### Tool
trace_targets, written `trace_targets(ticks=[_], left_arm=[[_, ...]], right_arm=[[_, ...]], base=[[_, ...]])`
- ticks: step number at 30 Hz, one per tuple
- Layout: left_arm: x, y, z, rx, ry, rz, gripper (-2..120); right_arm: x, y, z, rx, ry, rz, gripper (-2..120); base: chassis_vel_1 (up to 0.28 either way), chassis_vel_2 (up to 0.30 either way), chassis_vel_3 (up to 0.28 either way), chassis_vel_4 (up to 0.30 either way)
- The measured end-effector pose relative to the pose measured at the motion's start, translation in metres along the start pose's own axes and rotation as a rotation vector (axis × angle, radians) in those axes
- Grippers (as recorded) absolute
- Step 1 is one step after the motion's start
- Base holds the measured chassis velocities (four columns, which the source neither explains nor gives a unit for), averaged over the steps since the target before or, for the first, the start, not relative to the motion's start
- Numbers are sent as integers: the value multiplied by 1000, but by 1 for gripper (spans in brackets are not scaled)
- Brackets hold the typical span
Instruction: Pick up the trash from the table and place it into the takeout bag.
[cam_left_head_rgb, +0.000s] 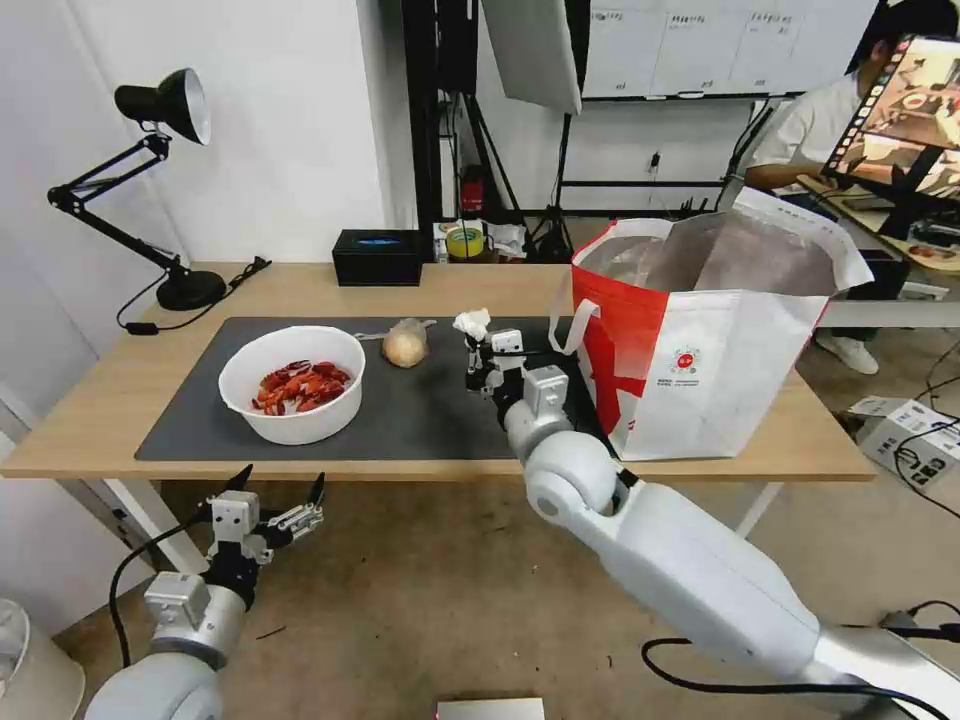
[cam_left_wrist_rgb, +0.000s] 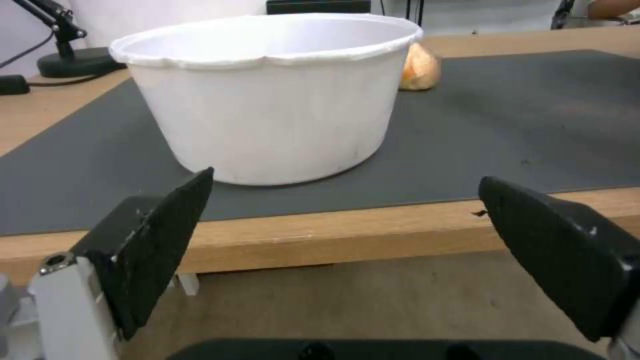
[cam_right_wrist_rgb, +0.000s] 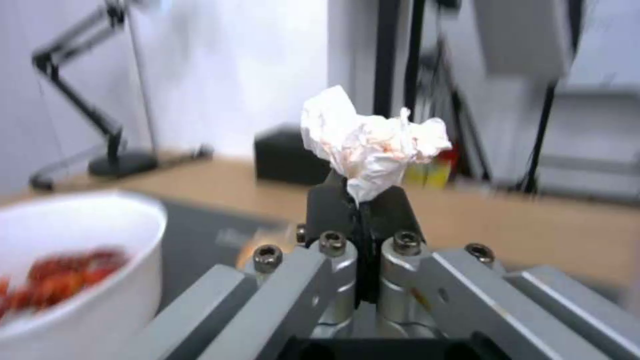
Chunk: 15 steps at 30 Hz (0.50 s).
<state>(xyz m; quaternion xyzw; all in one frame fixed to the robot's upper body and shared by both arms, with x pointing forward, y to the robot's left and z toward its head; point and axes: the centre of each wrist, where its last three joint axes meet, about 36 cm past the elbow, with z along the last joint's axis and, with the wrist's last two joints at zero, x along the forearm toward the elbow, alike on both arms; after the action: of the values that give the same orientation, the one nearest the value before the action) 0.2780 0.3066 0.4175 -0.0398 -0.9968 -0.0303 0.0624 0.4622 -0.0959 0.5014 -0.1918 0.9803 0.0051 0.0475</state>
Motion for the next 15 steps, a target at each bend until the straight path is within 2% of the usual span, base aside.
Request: trace_targets(ticks=[2, 3, 6, 7, 10, 15], left_arm=[[0, -1, 0, 0, 0, 1, 100], [0, -1, 0, 0, 0, 1, 100], [1, -2, 0, 0, -1, 4, 100], [1, -2, 0, 0, -1, 4, 100], [0, -2, -2, 0, -6, 5, 100], [1, -4, -3, 3, -8, 8, 100]], right_arm=[[4, -13, -11, 32, -102, 25, 0], [4, -13, -11, 32, -102, 25, 0], [10, -37, -25, 66, -208, 74, 0], [10, -37, -25, 66, -208, 74, 0], [13, -61, -38, 84, -264, 123, 0], [13, -83, -54, 78, -283, 176, 0]], base=[[0, 0, 0, 0], [0, 0, 0, 0], [0, 0, 0, 0], [0, 0, 0, 0], [0, 0, 0, 0], [0, 0, 0, 0]])
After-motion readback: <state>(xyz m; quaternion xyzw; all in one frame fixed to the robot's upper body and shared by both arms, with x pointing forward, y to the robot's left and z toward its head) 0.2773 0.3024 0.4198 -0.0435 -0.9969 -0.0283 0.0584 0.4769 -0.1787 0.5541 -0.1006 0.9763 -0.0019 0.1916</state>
